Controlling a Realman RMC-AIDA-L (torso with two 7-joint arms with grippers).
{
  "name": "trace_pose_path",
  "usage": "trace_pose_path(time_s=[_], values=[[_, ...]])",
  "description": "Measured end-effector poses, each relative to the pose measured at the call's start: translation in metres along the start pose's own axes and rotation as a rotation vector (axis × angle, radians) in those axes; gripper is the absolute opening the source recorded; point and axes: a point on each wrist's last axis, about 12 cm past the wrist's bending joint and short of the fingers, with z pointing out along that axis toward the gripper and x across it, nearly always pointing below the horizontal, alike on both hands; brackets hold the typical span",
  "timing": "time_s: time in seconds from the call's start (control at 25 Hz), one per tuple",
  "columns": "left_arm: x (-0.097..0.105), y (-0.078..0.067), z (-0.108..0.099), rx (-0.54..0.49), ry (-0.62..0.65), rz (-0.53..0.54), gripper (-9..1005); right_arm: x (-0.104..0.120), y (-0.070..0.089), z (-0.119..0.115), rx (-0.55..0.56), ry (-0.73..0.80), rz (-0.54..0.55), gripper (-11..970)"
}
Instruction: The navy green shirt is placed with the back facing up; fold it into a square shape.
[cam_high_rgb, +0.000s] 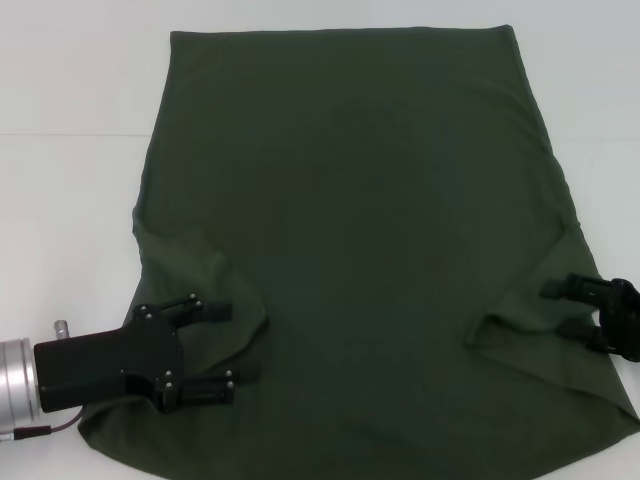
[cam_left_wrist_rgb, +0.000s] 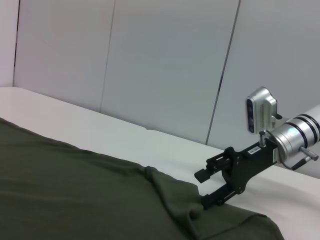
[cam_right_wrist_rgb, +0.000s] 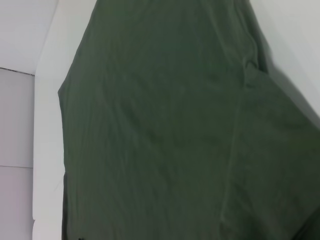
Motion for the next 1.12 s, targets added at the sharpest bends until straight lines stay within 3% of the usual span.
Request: trace_pose_path(time_s=[0.8,1.12], values=[[0.000,0.001,0.001,-0.006,0.002,-0.001,878,-0.006,0.010,0.009,0.005,0.001,-0.035,790],[-0.001,0.001,0.002,-0.005,0.002,0.002,877,-0.013,0.030,0.024,-0.017,0.014,-0.095,790]])
